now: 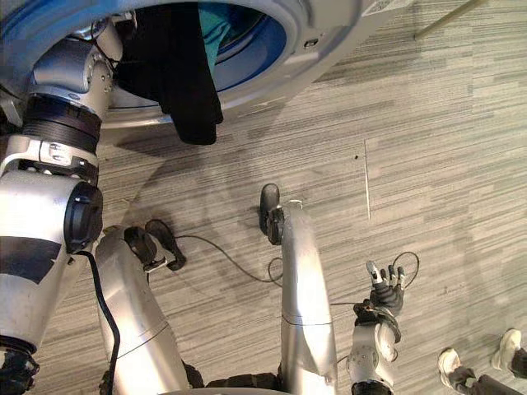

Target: Pick up the laundry basket with both hands and put the clothes into the washing machine.

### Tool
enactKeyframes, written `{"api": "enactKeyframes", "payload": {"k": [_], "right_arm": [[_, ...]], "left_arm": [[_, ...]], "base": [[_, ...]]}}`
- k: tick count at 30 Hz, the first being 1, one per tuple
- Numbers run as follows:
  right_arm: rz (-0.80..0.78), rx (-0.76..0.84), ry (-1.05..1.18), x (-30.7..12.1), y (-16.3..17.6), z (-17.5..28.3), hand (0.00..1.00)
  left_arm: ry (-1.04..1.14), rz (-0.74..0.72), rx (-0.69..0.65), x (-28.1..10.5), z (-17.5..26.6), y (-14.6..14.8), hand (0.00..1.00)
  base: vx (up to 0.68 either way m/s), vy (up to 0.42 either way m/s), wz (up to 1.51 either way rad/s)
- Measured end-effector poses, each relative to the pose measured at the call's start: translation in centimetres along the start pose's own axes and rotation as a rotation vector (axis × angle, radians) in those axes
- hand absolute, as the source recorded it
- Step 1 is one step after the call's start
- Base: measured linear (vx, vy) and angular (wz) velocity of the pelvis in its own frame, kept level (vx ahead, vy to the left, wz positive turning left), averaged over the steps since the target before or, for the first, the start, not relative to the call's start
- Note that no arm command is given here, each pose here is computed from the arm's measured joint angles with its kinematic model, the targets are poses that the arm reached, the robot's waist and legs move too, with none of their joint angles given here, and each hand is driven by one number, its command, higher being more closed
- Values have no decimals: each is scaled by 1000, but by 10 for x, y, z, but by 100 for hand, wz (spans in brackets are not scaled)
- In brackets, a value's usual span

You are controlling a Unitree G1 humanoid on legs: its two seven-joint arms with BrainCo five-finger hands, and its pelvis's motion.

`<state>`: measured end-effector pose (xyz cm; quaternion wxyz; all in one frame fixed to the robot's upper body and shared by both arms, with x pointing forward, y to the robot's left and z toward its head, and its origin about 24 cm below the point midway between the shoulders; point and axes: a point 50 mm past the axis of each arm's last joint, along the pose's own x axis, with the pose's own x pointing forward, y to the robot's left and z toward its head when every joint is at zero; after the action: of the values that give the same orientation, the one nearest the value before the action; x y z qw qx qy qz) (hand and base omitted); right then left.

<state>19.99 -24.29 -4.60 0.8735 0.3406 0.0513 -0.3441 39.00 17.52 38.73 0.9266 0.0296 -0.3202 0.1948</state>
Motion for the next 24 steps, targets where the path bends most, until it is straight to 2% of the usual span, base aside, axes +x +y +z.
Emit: {"api": "enactKeyframes", "payload": {"k": [4, 9, 11, 13, 16, 19, 24], "right_arm": [[0, 17, 14, 1, 2, -1, 0], [16, 46, 33, 7, 12, -4, 0], [22, 58, 58, 8, 14, -6, 0], [23, 57, 81, 7, 12, -10, 0], [20, 54, 93, 7, 11, -12, 0], [33, 60, 91, 10, 16, -12, 0], [44, 64, 78, 10, 19, -10, 0]], "left_arm": [[43, -51, -30, -5, -10, -8, 0], [121, -164, 15, -16, -41, -9, 0], [208, -240, -75, -22, -57, -8, 0], [222, -246, -76, -25, -62, -9, 0], [203, -250, 6, -31, -66, -17, 0], [125, -252, 177, -50, -75, -24, 0], [186, -283, 259, -86, -113, -30, 0]], "base": [[38, 42, 4], [0, 0, 0], [0, 0, 0], [0, 0, 0], [2, 3, 2], [7, 8, 11], [2, -1, 13]]}}
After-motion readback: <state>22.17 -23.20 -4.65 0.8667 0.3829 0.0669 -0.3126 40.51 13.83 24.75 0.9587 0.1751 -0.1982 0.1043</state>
